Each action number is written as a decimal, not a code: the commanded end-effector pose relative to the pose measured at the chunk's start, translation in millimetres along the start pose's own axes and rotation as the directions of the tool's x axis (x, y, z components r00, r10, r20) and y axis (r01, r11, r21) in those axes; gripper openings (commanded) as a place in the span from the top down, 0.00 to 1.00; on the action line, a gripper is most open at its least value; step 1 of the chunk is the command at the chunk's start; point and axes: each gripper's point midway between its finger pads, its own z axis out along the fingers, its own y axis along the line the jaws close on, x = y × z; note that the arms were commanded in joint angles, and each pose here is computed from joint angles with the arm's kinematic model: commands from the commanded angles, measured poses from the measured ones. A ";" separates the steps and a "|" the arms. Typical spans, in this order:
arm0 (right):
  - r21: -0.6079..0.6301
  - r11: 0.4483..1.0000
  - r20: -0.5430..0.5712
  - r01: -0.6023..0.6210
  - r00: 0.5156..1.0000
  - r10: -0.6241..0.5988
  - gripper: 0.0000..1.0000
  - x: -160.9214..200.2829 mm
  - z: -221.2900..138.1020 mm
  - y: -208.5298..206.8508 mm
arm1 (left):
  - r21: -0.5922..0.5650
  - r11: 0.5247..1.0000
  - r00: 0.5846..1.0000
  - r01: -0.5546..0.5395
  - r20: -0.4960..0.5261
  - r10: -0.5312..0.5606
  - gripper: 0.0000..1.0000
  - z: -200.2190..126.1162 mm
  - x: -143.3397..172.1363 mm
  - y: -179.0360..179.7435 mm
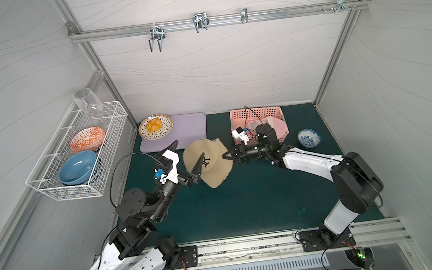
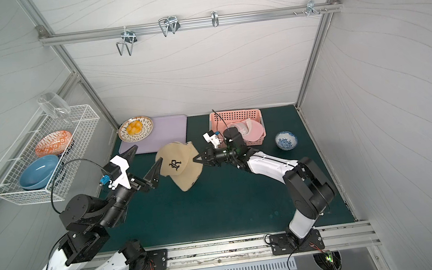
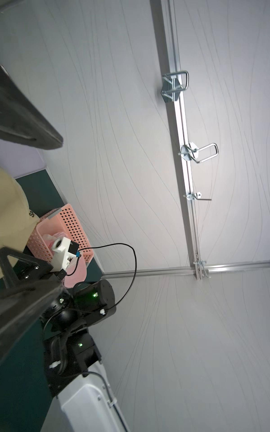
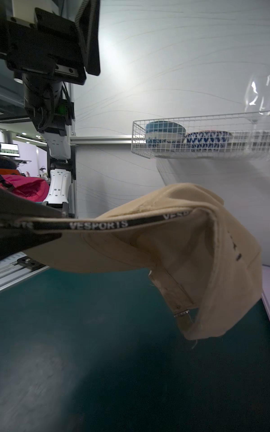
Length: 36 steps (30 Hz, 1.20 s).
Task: Turn the baseball cap inside out
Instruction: Place the baseball cap at the center of the board.
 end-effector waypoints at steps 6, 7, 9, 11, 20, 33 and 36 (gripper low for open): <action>-0.256 0.965 -0.085 0.052 0.993 -0.076 1.00 -2.3 70.6 6.8 | -0.054 0.995 0.996 0.080 -0.046 -0.082 0.09 8.7 20.2 4.3; -0.257 0.966 -0.097 0.035 0.993 -0.062 1.00 -0.2 77.8 -2.1 | -0.049 0.996 0.995 0.078 -0.057 -0.081 0.09 10.6 23.1 2.5; -0.237 0.971 -0.107 0.011 0.994 -0.037 1.00 4.7 88.3 -20.2 | -0.046 0.996 0.994 0.075 -0.074 -0.079 0.08 14.1 28.4 0.3; -0.183 0.983 -0.113 -0.005 0.994 -0.016 1.00 11.7 92.8 -40.7 | -0.045 0.996 0.993 0.079 -0.084 -0.083 0.08 16.6 31.3 -0.9; 0.014 0.992 -0.125 -0.128 0.984 0.128 0.88 44.2 87.3 -118.8 | -0.032 0.996 0.989 0.086 -0.114 -0.089 0.08 26.8 43.0 -7.7; 0.476 0.879 0.010 -0.017 1.000 0.014 0.02 56.8 13.7 -162.0 | -0.040 0.994 0.981 0.106 -0.158 -0.111 0.07 34.1 52.7 -10.2; 0.713 0.699 0.010 0.058 0.996 -0.092 0.01 56.4 -30.3 -171.5 | -0.066 0.992 0.973 0.108 -0.198 -0.119 0.07 36.6 59.9 -7.7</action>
